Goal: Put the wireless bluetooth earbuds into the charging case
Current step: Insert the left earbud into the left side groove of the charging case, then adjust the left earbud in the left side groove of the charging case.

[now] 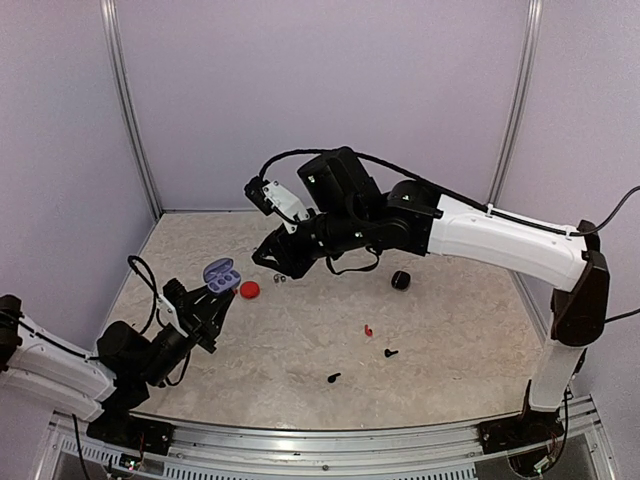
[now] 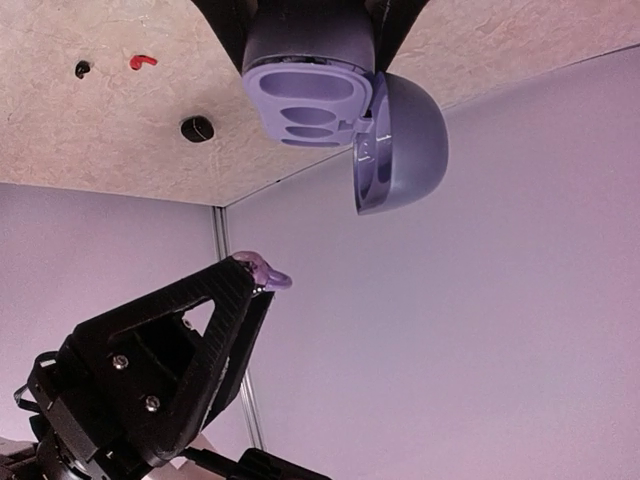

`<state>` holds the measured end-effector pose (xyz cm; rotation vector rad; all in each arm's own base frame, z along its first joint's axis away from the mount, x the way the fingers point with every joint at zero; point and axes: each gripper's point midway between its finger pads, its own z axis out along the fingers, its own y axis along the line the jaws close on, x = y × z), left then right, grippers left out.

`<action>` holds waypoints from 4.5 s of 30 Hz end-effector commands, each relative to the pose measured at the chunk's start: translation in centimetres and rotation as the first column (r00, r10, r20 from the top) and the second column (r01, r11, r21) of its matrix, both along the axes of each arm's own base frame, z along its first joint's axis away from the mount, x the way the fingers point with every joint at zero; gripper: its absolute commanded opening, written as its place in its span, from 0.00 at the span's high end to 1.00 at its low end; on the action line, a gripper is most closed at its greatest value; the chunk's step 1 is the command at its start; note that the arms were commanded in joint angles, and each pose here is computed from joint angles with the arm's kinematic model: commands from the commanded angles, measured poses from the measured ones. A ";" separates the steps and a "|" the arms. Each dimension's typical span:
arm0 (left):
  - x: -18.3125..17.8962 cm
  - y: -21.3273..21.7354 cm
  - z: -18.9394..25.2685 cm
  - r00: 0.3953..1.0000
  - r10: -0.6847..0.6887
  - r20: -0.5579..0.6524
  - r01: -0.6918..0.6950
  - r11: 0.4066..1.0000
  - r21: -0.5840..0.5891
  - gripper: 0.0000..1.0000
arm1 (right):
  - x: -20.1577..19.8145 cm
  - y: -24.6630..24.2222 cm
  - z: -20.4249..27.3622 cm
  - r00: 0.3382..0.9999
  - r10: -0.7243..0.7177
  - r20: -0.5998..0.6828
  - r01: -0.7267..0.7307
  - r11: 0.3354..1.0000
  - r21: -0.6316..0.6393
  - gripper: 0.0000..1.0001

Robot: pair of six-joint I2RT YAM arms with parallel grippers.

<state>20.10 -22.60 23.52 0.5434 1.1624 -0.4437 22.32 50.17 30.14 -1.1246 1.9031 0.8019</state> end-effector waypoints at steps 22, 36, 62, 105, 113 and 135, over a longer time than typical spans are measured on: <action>1.1 -0.7 2.6 1.000 0.018 0.002 -0.017 0.984 -0.177 1.00 | -2.5 5.5 1.4 0.997 0.079 0.006 -0.079 0.993 0.092 0.77; 1.2 0.0 3.0 1.000 0.031 -0.004 -0.031 0.974 -0.224 1.00 | -2.9 6.2 -0.6 0.998 0.069 -0.004 -0.069 0.997 0.046 0.76; 0.2 0.4 4.2 0.999 -0.023 0.033 0.032 0.957 -0.288 1.00 | -2.5 6.6 -2.5 0.999 0.047 -0.017 -0.047 0.999 0.015 0.73; -0.6 1.5 4.7 0.993 -0.104 0.051 0.115 0.932 -0.345 1.00 | -4.4 4.3 2.9 0.986 0.135 0.102 -0.148 0.980 0.133 0.60; -1.6 0.5 4.3 0.978 -0.203 0.048 0.208 0.928 -0.308 1.00 | -5.0 1.1 3.9 0.961 0.209 0.180 -0.231 0.966 0.116 0.54; -4.4 -4.7 5.0 0.866 -0.501 -0.009 0.490 0.851 -0.189 1.00 | -11.5 1.2 4.7 0.784 0.474 0.400 -0.499 0.865 -0.048 0.85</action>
